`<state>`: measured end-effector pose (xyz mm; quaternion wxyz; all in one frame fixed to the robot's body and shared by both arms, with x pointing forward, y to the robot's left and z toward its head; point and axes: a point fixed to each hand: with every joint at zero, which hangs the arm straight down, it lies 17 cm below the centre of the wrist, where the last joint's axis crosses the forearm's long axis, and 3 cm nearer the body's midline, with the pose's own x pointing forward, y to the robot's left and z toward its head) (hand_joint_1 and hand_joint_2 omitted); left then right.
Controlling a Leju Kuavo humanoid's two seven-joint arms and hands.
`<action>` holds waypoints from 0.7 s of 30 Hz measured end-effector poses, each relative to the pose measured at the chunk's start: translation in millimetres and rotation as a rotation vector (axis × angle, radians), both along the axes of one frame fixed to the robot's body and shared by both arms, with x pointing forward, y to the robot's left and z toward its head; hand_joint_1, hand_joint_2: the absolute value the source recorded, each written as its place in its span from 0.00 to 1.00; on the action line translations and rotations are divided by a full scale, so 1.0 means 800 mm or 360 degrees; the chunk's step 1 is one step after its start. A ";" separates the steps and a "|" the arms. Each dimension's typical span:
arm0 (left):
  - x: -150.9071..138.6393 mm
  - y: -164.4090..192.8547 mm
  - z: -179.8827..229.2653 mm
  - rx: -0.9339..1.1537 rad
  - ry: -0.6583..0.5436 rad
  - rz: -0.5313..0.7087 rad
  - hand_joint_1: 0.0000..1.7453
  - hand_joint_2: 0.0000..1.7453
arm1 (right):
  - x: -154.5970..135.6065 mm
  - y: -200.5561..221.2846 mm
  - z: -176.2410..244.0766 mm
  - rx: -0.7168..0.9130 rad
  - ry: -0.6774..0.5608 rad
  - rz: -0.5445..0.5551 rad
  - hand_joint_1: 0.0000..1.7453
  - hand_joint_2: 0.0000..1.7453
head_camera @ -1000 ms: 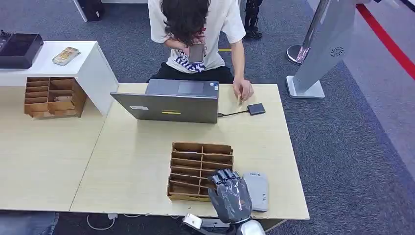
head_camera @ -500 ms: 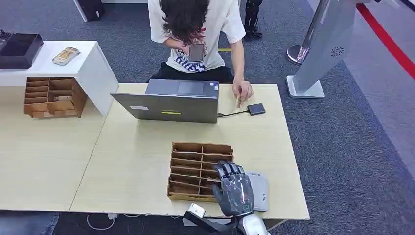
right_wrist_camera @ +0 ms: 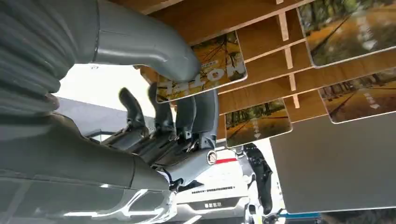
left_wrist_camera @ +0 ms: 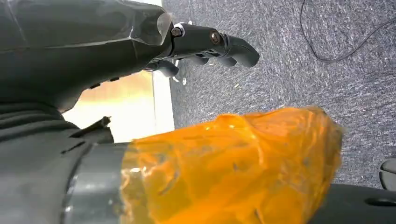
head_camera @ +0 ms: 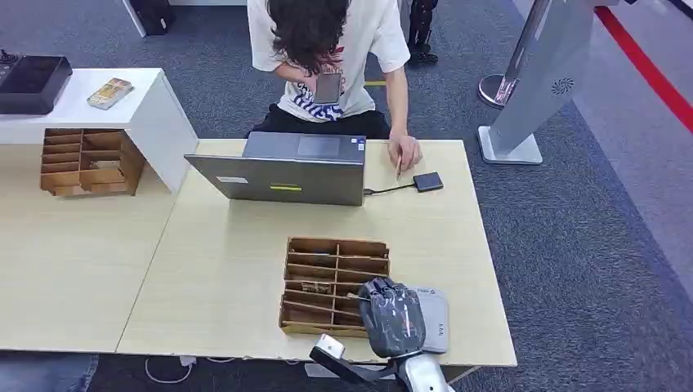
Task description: Pass the card to the sensor for recognition and then transmit it.
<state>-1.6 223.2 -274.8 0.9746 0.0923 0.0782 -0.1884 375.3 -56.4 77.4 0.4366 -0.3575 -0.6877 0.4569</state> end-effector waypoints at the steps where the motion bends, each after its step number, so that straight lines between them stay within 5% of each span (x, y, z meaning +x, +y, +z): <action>1: 0.000 0.000 0.000 0.0000 0.0000 0.0000 0.00 0.00 | 0.000 0.000 0.000 0.0000 0.0000 0.0000 0.98 1.00; 21: 0.000 0.000 0.000 0.0001 -0.0002 -0.0014 0.00 0.00 | 0.004 0.001 0.001 0.0004 0.0004 0.0008 1.00 1.00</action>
